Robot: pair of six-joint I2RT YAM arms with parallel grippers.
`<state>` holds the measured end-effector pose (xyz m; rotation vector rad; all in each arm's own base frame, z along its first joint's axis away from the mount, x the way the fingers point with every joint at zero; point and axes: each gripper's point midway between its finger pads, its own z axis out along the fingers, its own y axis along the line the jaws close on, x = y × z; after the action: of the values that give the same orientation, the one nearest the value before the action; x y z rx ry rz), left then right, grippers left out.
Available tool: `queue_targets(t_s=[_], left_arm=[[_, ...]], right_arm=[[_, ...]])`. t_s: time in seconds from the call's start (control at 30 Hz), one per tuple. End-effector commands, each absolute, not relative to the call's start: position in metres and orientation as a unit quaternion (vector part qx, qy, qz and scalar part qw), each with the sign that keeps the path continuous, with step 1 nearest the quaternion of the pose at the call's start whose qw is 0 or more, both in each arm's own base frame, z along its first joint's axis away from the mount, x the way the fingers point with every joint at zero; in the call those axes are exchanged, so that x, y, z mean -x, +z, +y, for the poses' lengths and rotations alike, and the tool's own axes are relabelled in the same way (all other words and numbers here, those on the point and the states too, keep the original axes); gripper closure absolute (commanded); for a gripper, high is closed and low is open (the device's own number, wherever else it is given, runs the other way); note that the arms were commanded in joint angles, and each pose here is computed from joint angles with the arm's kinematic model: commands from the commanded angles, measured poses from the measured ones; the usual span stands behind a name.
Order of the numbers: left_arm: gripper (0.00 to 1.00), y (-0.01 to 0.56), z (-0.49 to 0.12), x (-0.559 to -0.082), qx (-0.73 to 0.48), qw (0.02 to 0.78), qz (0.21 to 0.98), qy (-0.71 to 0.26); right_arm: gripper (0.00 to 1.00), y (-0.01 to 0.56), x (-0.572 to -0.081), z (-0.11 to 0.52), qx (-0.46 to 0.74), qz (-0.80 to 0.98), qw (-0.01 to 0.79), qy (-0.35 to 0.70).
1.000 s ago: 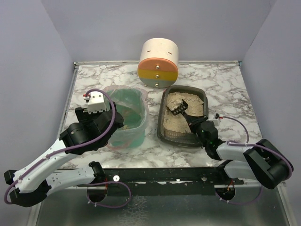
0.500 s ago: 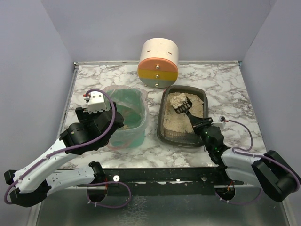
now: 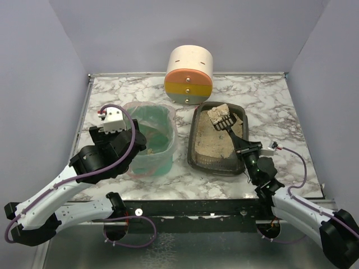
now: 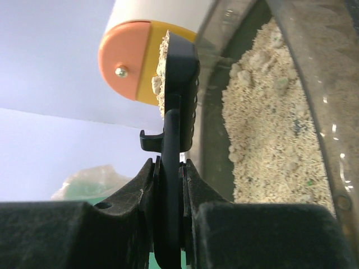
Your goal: Clean the litter box
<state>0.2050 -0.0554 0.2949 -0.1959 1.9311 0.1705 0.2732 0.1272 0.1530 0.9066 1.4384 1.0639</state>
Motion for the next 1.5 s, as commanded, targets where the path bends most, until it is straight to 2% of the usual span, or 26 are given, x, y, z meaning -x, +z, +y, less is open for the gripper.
queue_targets(t_s=[0.0, 0.47, 0.57, 0.67, 0.77, 0.87, 0.97, 1.07, 1.17, 1.27, 1.37, 1.47], left_arm=[[0.01, 0.308, -0.058, -0.207, 0.089, 0.569, 0.815, 0.058], [0.01, 0.318, -0.061, -0.208, 0.086, 0.573, 0.814, 0.049], [0.01, 0.318, -0.062, -0.209, 0.087, 0.572, 0.814, 0.047], [0.01, 0.318, -0.065, -0.210, 0.086, 0.570, 0.816, 0.046], [0.01, 0.318, -0.067, -0.210, 0.084, 0.568, 0.817, 0.043], [0.01, 0.317, -0.067, -0.209, 0.083, 0.568, 0.817, 0.041], [0.01, 0.315, -0.067, -0.208, 0.084, 0.567, 0.818, 0.037], [0.01, 0.314, -0.066, -0.208, 0.082, 0.567, 0.819, 0.038], [0.01, 0.313, -0.066, -0.207, 0.083, 0.566, 0.819, 0.035], [0.01, 0.314, -0.065, -0.207, 0.082, 0.567, 0.819, 0.036], [0.01, 0.313, -0.065, -0.206, 0.083, 0.567, 0.819, 0.035], [0.01, 0.314, -0.065, -0.206, 0.084, 0.568, 0.818, 0.032]], right_arm=[[0.99, 0.128, -0.260, 0.113, -0.400, 0.604, 0.532, 0.437], [0.99, 0.172, -0.243, 0.120, -0.365, 0.578, 0.535, 0.497], [0.99, 0.169, -0.242, 0.111, -0.382, 0.587, 0.534, 0.473], [0.99, 0.185, -0.236, 0.119, -0.370, 0.554, 0.528, 0.527], [0.99, 0.185, -0.237, 0.113, -0.388, 0.559, 0.526, 0.511], [0.99, 0.197, -0.232, 0.127, -0.359, 0.543, 0.513, 0.560], [0.99, 0.195, -0.238, 0.115, -0.386, 0.571, 0.522, 0.503], [0.99, 0.223, -0.230, 0.133, -0.334, 0.536, 0.520, 0.575], [1.00, 0.216, -0.237, 0.122, -0.362, 0.562, 0.527, 0.525], [0.99, 0.237, -0.227, 0.135, -0.323, 0.527, 0.522, 0.588], [1.00, 0.224, -0.232, 0.121, -0.360, 0.568, 0.523, 0.523], [0.99, 0.240, -0.221, 0.126, -0.336, 0.519, 0.525, 0.585]])
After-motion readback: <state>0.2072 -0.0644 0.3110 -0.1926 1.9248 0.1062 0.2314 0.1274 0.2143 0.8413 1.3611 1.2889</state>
